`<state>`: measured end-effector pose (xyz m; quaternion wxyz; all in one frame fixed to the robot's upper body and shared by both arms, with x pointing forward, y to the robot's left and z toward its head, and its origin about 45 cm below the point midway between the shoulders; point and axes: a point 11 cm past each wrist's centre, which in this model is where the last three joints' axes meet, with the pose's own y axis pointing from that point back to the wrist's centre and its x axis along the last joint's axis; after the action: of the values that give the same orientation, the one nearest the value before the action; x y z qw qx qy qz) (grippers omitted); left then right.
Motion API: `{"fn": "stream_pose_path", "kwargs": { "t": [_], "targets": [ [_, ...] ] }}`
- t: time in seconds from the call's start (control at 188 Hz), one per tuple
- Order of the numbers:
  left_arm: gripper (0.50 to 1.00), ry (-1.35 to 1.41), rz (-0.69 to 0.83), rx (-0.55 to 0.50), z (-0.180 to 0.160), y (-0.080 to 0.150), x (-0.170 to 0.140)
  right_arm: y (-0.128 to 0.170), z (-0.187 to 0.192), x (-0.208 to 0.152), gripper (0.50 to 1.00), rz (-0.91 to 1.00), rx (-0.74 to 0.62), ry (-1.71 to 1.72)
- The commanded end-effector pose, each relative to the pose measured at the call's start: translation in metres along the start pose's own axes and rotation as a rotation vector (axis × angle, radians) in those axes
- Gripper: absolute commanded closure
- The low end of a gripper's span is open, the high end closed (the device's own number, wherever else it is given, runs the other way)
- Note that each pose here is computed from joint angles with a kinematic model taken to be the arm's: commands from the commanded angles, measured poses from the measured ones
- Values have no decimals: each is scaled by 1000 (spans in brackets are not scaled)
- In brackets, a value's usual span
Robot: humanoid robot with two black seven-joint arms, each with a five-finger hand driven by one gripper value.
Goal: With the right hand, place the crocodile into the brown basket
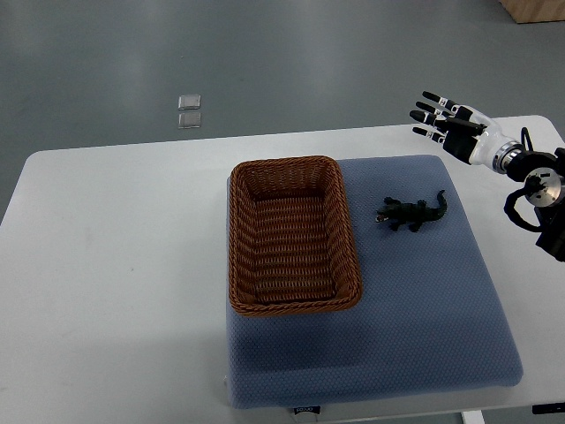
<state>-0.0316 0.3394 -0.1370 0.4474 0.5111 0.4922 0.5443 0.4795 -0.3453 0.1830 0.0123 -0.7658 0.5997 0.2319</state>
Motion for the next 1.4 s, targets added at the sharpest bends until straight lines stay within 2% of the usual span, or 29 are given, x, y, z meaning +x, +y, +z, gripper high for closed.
{"fn": "stream_pose_path", "kwargs": {
  "t": [0.0, 0.458, 0.837, 1.034, 1.247, 1.396],
  "targets": [
    [500, 1, -2, 0, 0, 0, -1, 1, -2, 1, 558, 2, 1, 5],
    [500, 1, 0, 1, 0, 0, 0, 3, -12, 7, 560, 10, -16, 73],
    [500, 1, 0, 0, 0, 0, 0, 5, -52, 10, 560, 7, -80, 384],
    [500, 1, 0, 0, 0, 0, 0, 9, -66, 14, 560, 9, -59, 419],
    [500, 1, 0, 0, 0, 0, 0, 2, -51, -5, 562, -75, -130, 484],
    [500, 1, 0, 0, 0, 0, 0, -4, -33, -34, 562, -199, -203, 577]
  ]
}}
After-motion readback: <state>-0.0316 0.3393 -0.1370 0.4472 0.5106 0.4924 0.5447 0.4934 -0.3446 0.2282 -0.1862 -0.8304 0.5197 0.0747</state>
